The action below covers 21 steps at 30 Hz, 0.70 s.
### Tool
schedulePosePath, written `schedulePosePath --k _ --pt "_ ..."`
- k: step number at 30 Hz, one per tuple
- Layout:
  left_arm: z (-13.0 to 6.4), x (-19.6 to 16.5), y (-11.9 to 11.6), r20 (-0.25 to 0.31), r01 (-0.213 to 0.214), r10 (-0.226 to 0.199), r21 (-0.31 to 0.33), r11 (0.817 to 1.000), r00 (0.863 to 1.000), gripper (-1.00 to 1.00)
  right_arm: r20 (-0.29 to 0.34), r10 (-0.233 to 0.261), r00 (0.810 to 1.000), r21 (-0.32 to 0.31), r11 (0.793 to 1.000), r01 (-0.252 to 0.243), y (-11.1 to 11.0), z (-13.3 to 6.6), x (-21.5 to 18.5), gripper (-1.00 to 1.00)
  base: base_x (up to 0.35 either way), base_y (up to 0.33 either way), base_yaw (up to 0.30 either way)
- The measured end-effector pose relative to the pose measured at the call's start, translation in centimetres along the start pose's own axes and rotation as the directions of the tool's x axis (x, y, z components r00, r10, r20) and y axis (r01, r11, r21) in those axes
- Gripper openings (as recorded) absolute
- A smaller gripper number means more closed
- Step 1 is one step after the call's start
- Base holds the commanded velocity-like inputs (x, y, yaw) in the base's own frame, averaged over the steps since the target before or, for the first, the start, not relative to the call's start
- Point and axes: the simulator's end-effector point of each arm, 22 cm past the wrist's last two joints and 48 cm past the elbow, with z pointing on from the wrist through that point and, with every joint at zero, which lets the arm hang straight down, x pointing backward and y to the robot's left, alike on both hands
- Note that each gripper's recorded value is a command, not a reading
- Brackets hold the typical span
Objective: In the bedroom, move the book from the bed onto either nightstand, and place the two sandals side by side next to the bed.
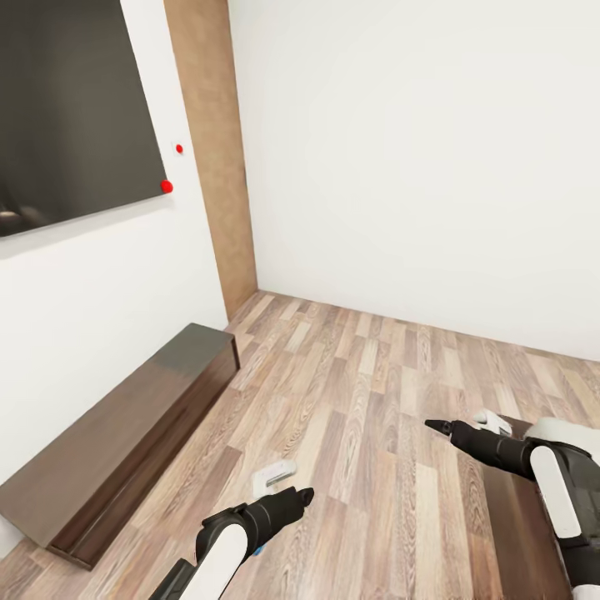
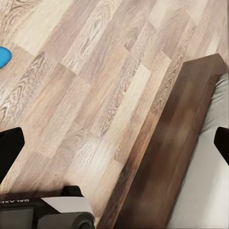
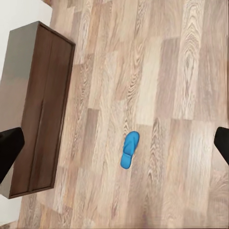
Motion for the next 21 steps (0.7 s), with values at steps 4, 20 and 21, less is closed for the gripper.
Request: schedulePosePath --k 4,20,21 --pt "0.0 0.0 0.0 0.0 0.0 0.0 -0.001 1.0 1.0 1.0 -0.015 0.016 1.0 0.0 1.0 -0.016 -0.2 0.6 0.2 1.0 0.0 0.0 -0.288" --pt "0.0 0.1 0.1 -0.002 -0.001 0.001 -0.003 1.0 1.0 1.0 -0.083 0.033 0.996 -0.004 0.999 -0.033 0.2 2.7 1.7 1.0 0.0 0.0 -0.288" --pt "0.1 0.1 0.1 -0.002 -0.001 0.001 -0.003 1.0 1.0 1.0 -0.087 0.031 0.996 -0.005 0.999 -0.031 0.3 2.8 1.8 1.0 0.0 0.0 -0.288"
